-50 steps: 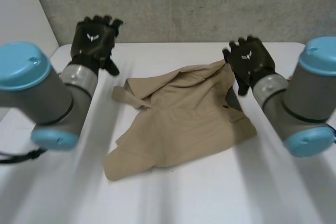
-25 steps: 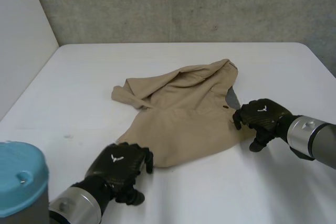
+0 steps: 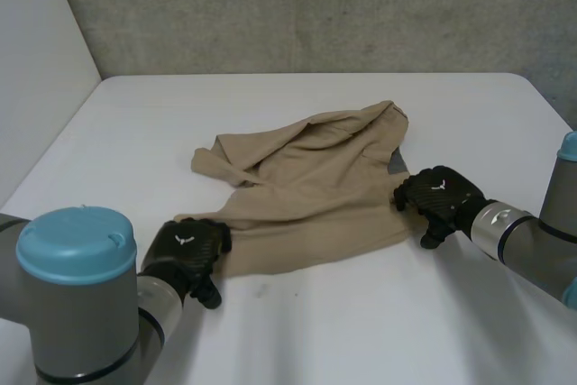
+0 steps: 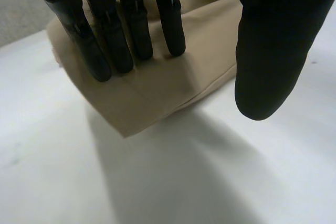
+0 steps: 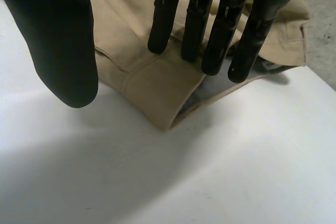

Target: Fold the shorts.

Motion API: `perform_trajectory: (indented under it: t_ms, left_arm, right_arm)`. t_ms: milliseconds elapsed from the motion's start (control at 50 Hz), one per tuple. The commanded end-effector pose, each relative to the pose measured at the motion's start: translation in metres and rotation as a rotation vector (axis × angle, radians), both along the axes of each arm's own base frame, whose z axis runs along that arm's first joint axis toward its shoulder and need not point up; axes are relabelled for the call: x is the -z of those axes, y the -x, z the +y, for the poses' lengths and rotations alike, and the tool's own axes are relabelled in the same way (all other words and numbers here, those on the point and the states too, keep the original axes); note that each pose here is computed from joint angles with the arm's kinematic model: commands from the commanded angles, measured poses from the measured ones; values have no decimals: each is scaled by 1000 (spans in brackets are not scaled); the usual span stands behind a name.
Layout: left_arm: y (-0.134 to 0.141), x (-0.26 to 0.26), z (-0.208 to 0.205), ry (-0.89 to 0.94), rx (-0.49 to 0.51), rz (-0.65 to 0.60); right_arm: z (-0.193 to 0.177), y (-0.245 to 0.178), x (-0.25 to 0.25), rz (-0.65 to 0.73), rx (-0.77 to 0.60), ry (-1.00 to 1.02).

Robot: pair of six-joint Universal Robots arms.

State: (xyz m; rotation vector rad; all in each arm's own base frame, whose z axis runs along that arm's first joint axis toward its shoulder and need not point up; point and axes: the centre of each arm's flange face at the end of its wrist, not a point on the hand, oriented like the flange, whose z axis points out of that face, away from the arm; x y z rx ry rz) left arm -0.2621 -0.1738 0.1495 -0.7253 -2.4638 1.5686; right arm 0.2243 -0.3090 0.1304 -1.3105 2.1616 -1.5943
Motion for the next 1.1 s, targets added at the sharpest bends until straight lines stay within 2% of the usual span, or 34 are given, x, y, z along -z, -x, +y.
perform_trajectory:
  t_ms: [20,440,660,1100]
  left_arm:
    - [0,5,-13,19,-5,-26]
    - [-1,14,-42,44,-57,-12]
    - [-3,18,-51,92,-42,-73]
    - [-2,25,-63,108,-50,-79]
  right_arm:
    - [-8,1,3,5,18,39]
    - [-11,-18,13,11,-16,74]
    - [-17,-19,12,12,3,115]
    - [-19,-18,11,15,23,117]
